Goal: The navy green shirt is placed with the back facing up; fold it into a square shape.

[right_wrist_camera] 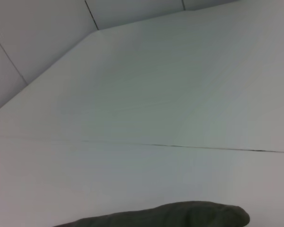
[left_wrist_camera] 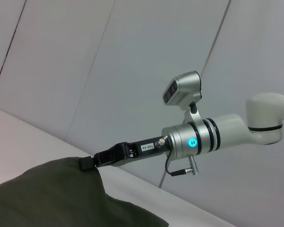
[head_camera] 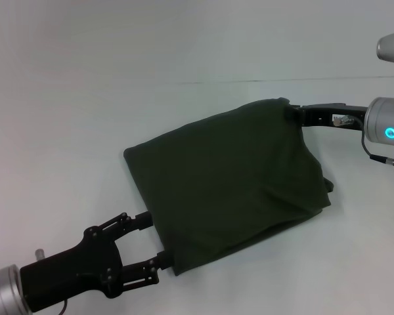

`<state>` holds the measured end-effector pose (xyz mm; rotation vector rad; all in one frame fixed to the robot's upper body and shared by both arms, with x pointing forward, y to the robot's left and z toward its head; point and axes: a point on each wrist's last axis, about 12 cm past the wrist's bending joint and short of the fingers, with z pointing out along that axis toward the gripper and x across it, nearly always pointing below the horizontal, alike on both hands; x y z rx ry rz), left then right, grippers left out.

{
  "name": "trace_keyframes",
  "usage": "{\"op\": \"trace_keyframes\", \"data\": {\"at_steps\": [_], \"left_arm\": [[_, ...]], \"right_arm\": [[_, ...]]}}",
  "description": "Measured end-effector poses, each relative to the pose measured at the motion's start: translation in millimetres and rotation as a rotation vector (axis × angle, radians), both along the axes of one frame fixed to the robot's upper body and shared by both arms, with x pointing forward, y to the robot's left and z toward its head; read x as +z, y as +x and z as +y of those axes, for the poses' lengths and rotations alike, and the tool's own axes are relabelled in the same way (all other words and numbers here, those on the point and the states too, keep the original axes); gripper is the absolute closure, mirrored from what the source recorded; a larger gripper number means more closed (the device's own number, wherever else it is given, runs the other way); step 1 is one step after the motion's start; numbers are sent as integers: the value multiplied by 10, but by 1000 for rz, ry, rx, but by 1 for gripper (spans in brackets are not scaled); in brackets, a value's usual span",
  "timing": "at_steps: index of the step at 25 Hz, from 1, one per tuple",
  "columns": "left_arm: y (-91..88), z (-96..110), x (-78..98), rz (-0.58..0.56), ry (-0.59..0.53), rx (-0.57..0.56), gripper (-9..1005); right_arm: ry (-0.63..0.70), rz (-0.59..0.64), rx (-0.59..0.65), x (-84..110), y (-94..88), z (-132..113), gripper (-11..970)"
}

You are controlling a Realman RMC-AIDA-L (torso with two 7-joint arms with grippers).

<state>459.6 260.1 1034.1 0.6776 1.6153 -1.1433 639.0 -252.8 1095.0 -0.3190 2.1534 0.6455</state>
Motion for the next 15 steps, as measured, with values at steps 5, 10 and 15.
{"op": "trace_keyframes", "data": {"at_steps": [5, 10, 15], "left_arm": [[2, -5, -11, 8, 1, 5, 88], [16, -5, -13, 23, 0, 9, 89], [34, -7, -12, 30, 2, 11, 89]], "right_arm": [[-6, -3, 16, -5, -10, 21, 849], [-2, -29, -3, 57, -1, -55, 763], [28, -6, 9, 118, -70, -212, 553]]}}
